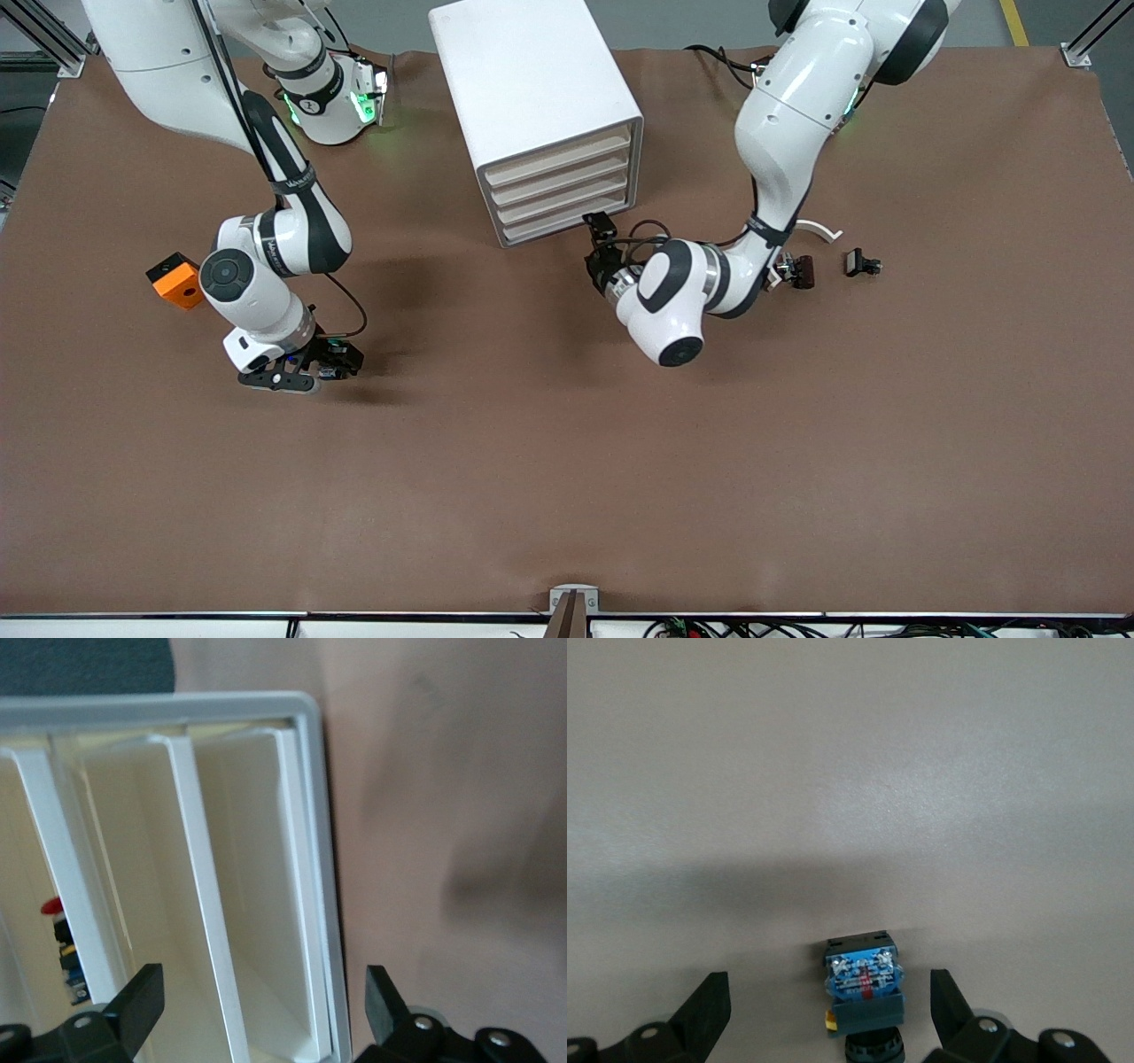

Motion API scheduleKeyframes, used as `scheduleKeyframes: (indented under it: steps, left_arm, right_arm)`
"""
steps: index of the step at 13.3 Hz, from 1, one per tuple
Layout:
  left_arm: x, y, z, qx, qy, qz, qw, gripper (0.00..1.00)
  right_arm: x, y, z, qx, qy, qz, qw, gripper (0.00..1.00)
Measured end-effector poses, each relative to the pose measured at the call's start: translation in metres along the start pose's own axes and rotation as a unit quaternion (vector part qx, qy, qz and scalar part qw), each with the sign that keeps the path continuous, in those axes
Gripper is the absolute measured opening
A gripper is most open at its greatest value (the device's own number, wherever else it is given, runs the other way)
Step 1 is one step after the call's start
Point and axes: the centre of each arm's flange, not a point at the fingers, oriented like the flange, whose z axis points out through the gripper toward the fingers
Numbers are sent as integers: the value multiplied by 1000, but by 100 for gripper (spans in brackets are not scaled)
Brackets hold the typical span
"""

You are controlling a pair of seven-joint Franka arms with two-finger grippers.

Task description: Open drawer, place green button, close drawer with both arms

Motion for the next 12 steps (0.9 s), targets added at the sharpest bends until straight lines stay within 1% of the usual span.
scheduleKeyframes:
  steps: [1,2,3,4,6,7,8,9,10,11,12]
  left_arm:
    - [-3,0,10,7,1,-10,1000,93]
    - [-5,0,19,12,4,-13,1000,93]
    - [-7,0,27,15,8,-14,1000,83]
    - [-9,-2,33,18,10,-17,1000,81]
    - [-15,-8,44,22,15,-26,999,82]
    - [-17,-10,49,23,19,-27,999,79]
    - [-19,-12,54,24,23,-25,999,71]
    - [-21,-15,60,25,28,-24,999,71]
    - [-23,-17,66,25,32,-23,999,63]
    - [-24,-18,70,26,35,-23,999,50]
    - [-24,-18,71,26,36,-23,999,40]
  right_arm:
    - [0,1,3,-1,-1,1,1000,100]
    - [-1,2,6,-2,-3,1,1000,100]
    - [-2,2,8,-2,-4,1,1000,100]
    - [-2,3,10,-3,-6,2,1000,100]
    - [-4,4,16,-5,-11,2,1000,100]
    - [-5,4,18,-6,-13,2,1000,100]
    - [-5,5,19,-6,-13,2,1000,100]
    - [-5,5,19,-6,-13,2,1000,98]
    - [-5,5,19,-6,-13,2,1000,96]
    - [-5,5,19,-6,-13,2,1000,85]
    - [-5,5,19,-6,-13,2,1000,72]
